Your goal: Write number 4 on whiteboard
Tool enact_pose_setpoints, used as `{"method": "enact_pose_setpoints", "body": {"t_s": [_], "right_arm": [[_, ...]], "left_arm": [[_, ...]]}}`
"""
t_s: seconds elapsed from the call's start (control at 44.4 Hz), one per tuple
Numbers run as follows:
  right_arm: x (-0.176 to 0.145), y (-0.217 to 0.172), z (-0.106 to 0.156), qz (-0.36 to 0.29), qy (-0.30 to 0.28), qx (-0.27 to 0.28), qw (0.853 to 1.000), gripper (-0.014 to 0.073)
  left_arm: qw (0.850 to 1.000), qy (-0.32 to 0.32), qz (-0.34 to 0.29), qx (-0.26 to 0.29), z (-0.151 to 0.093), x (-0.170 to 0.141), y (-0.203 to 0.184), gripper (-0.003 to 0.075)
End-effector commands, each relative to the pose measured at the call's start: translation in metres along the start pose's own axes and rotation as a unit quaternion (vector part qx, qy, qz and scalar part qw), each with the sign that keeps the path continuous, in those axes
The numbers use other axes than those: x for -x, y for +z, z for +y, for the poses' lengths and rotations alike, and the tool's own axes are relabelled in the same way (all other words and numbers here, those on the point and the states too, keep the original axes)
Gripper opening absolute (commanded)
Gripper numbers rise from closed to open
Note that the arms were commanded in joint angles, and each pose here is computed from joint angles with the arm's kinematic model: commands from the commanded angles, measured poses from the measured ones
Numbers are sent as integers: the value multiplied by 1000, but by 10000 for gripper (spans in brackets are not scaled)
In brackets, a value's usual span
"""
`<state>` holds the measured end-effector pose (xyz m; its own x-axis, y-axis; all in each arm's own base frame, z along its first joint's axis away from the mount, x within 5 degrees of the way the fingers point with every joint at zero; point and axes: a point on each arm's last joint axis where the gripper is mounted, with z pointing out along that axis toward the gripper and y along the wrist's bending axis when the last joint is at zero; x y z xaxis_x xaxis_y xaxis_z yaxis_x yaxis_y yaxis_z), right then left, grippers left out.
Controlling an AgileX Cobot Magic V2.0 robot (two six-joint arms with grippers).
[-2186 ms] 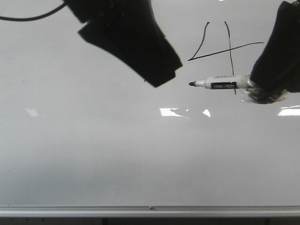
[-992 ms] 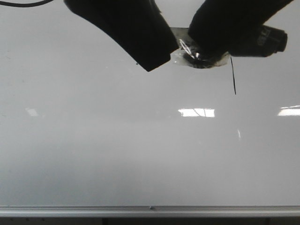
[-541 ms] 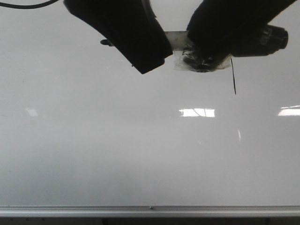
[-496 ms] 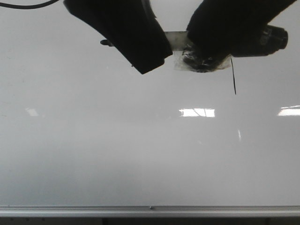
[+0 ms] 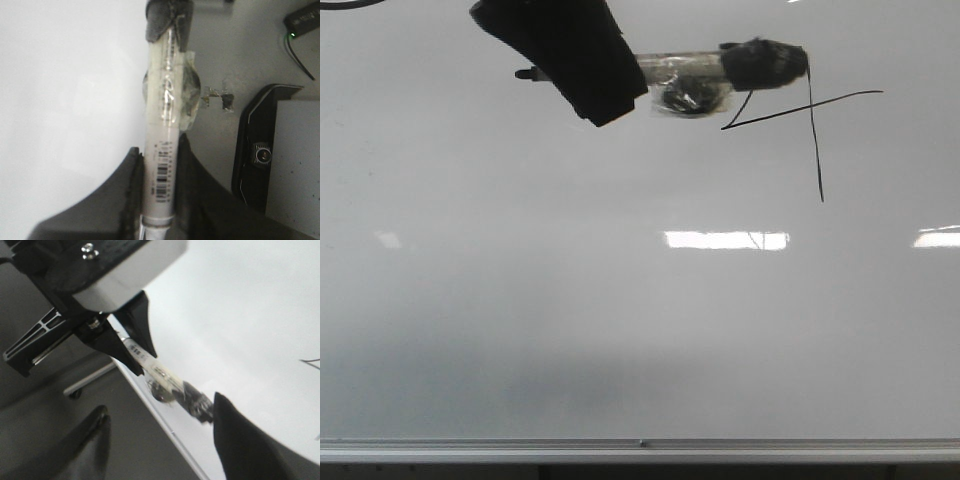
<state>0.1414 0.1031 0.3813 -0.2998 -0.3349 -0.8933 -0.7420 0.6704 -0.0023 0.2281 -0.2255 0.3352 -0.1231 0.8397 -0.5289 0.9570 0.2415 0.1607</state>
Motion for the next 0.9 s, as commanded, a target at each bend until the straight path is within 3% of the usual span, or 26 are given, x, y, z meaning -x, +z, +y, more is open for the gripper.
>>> {"method": "enact_pose_setpoints", "body": {"t_s": [0.0,0.158,0.248,0.406,0.631,0.766,0.879], "right_arm": [[2,-30,-5,-83,22,-64,994,430],[-34,-59,-2,-137,54,-140,979,304],[-59,-61,1,-137,61,-162,975,153],[-89,-61,10,-131,66,-166,975,-117],[-99,-59,12,-122,70,-161,977,-113],[-99,-59,12,-124,69,-162,977,-113],[-99,-59,12,-123,70,-162,977,-113]], "left_arm": [[993,-73,-68,67,15,0,-30,-20],[965,-185,-118,146,29,-39,-56,-20],[937,-244,-149,202,33,-69,-74,-20],[874,-328,-187,306,30,-126,-103,-20],[794,-423,-143,413,24,-206,-112,-20],[741,-480,-166,440,35,-227,-113,-20],[732,-483,-172,448,52,-229,-109,-20]]}}
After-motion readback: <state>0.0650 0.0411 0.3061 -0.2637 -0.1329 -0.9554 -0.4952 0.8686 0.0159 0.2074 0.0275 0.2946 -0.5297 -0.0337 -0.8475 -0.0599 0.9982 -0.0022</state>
